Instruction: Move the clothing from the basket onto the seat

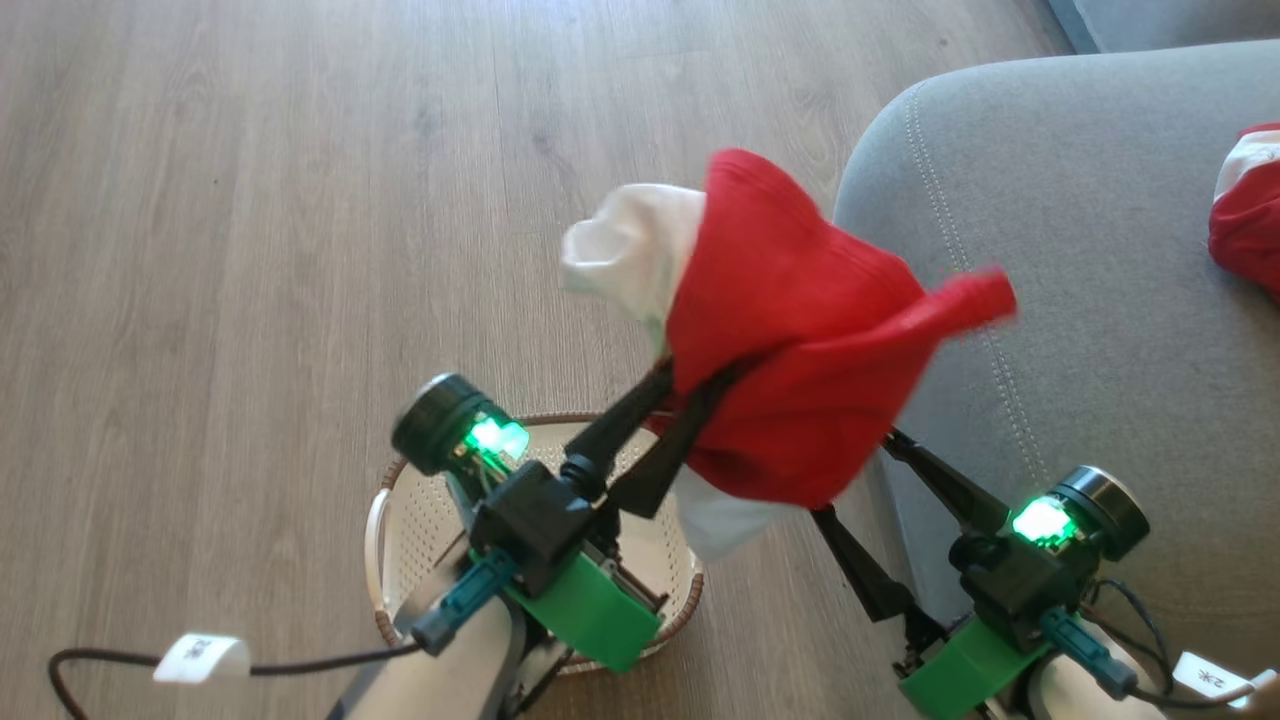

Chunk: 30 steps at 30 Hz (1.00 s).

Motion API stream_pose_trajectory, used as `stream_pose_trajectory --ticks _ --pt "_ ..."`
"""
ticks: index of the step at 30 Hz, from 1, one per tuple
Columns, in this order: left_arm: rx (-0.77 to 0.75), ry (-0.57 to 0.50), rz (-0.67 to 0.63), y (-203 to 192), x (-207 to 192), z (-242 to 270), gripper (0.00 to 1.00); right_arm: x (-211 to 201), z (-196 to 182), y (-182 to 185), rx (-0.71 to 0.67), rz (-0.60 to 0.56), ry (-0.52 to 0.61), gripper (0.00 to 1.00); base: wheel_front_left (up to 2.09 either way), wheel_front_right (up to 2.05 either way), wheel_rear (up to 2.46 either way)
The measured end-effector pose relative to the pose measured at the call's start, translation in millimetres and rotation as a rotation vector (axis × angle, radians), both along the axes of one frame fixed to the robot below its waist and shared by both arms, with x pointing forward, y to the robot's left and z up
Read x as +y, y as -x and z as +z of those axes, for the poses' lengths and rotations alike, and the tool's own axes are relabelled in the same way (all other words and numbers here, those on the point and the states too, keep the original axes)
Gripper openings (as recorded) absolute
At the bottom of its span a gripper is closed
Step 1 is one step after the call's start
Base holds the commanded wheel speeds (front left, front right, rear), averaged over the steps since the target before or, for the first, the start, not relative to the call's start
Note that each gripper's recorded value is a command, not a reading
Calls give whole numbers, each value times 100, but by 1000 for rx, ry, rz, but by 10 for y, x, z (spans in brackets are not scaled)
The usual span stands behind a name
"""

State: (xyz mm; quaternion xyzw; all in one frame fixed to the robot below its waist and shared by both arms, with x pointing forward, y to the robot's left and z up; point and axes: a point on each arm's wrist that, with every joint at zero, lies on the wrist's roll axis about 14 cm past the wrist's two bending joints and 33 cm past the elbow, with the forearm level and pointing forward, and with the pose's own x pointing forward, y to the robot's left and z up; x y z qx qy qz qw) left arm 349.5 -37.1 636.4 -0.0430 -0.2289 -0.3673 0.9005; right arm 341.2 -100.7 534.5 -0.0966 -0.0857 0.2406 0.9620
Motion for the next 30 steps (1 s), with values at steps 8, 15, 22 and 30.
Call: stream_pose_trajectory --ticks 8,15,22,30 --pt "7 -4 -26 48 -63 -32 0 7 -4 -92 -10 11 35 100 0 0 0" --pt "19 -19 -85 163 -201 -95 0 155 18 -178 -29 63 70 100 0 0 0" --pt "21 -32 -97 226 -229 -120 0 255 -10 -198 -19 82 63 0 0 0 0" --pt "22 -32 -86 226 -198 -120 0 292 76 -236 -39 76 33 0 0 0 0"
